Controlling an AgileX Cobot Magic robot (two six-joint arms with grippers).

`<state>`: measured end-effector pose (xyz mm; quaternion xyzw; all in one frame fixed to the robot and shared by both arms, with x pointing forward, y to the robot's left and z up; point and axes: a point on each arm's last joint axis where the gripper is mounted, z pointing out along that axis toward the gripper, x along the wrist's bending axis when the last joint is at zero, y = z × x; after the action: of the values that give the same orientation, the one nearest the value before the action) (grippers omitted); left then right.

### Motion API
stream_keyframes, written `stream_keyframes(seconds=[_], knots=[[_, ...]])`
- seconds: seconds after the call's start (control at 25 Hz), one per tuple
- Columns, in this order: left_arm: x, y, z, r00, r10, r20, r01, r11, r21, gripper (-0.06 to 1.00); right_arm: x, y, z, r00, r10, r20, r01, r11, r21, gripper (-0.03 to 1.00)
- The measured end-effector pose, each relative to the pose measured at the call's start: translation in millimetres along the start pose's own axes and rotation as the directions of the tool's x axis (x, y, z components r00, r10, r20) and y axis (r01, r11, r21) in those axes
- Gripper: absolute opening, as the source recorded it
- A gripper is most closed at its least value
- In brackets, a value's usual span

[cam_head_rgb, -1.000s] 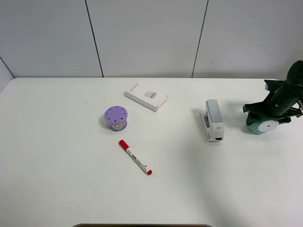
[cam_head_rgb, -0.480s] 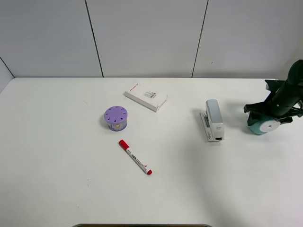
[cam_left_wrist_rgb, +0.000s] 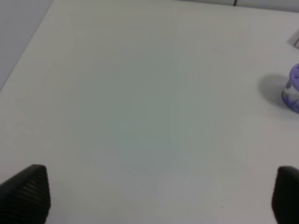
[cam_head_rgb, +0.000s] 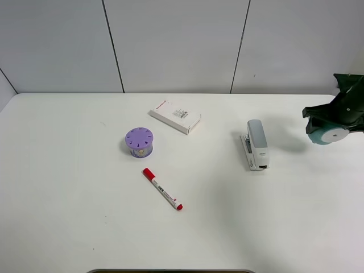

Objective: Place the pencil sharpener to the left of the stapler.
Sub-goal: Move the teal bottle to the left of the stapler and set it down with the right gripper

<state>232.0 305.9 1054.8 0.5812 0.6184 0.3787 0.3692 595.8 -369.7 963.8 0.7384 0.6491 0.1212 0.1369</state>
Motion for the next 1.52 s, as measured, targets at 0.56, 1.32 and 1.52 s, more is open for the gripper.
stream_keyframes(seconds=[0.56,1.32,1.52], knots=[[0.0,0.0,0.0,1.000,0.000,0.000,0.000,1.000,0.000,0.95,52.6,0.3,-54.0,0.996,-0.048,-0.070,0.042,0.995,-0.085,0.68],[0.0,0.0,0.0,1.000,0.000,0.000,0.000,1.000,0.000,0.95,159.1,14.1,-102.0,0.965,-0.060,-0.257,0.003,0.977,-0.215,0.68],[0.0,0.0,0.0,1.000,0.000,0.000,0.000,1.000,0.000,0.95,176.5,8.6,-95.4,0.958,-0.069,-0.277,0.017,0.983,-0.185,0.68]])
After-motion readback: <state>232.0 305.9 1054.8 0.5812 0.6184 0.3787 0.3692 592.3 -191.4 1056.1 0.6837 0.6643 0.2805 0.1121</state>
